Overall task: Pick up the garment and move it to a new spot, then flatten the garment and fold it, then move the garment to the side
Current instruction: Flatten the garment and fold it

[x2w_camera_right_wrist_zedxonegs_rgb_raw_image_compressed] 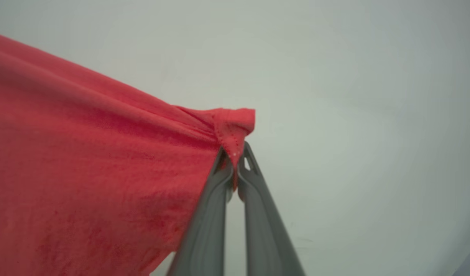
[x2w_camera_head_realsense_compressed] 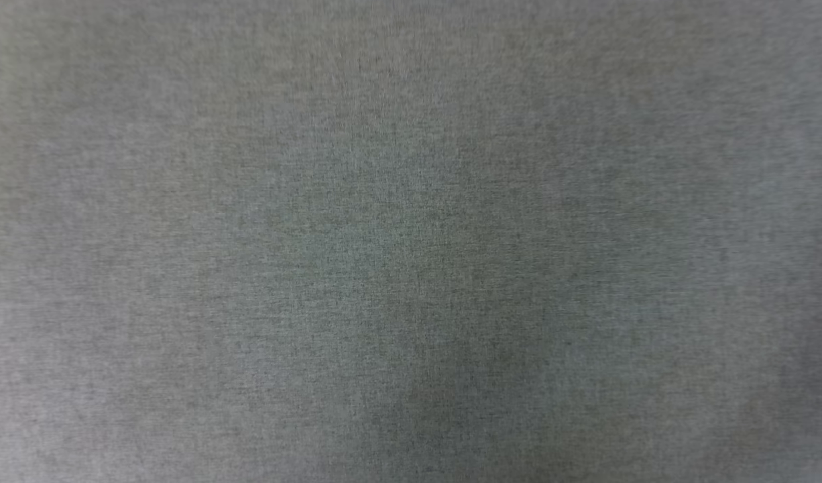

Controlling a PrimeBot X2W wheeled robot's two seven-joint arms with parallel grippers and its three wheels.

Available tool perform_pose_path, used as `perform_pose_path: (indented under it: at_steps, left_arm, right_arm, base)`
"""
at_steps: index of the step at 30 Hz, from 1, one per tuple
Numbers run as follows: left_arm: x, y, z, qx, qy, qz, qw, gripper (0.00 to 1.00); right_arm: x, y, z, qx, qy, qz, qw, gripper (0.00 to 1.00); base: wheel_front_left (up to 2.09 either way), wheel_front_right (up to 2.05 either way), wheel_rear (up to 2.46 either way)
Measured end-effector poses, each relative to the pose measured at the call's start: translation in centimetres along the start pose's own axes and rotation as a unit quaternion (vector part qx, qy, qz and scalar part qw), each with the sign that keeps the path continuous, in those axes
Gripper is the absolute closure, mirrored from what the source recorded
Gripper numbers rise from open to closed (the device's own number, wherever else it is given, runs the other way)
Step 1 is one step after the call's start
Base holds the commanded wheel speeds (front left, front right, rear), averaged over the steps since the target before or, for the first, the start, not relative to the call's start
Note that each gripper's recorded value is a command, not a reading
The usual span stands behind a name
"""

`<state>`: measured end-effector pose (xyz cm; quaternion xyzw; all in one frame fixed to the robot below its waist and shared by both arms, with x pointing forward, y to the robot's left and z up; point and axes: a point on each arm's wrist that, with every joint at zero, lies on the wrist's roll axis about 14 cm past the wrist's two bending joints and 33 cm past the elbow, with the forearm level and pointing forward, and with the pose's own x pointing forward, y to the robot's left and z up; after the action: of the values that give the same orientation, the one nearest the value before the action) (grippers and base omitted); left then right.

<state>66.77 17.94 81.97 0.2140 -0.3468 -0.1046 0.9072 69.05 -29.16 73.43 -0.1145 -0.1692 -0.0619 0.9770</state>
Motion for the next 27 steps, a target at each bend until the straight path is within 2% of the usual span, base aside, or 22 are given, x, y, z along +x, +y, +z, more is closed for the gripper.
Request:
perform_pose_path:
  at_steps: [5,11,15,19,27]
  left_arm:
    - [1.1,-1.2,-4.1,-0.002,-0.011,0.009,1.000,1.00]
    - [0.0,-3.7,-9.3,-0.021,0.027,-0.002,0.999,1.00]
    - [-2.1,-6.8,-12.6,-0.054,0.071,-0.022,0.996,1.00]
    - [-4.7,-10.1,-13.6,-0.086,0.088,-0.048,0.991,1.00]
    - [-12.2,-14.7,-14.1,-0.158,0.144,-0.076,0.974,1.00]
  right_arm:
    - [1.8,1.6,-4.1,-0.001,-0.002,-0.002,1.000,1.00]
    - [1.5,5.0,-9.8,0.016,0.021,0.022,0.999,1.00]
    - [-0.3,6.1,-13.5,0.038,0.049,0.024,0.998,1.00]
    - [-2.7,7.6,-16.8,0.042,0.085,0.041,0.995,1.00]
    - [-9.0,9.7,-19.8,0.043,0.144,0.083,0.985,1.00]
  base:
    - [0.00,0.00,0.00]
    - [0.00,0.00,0.00]
    - [0.00,0.00,0.00]
    - [0.00,0.00,0.00]
    - [0.00,0.00,0.00]
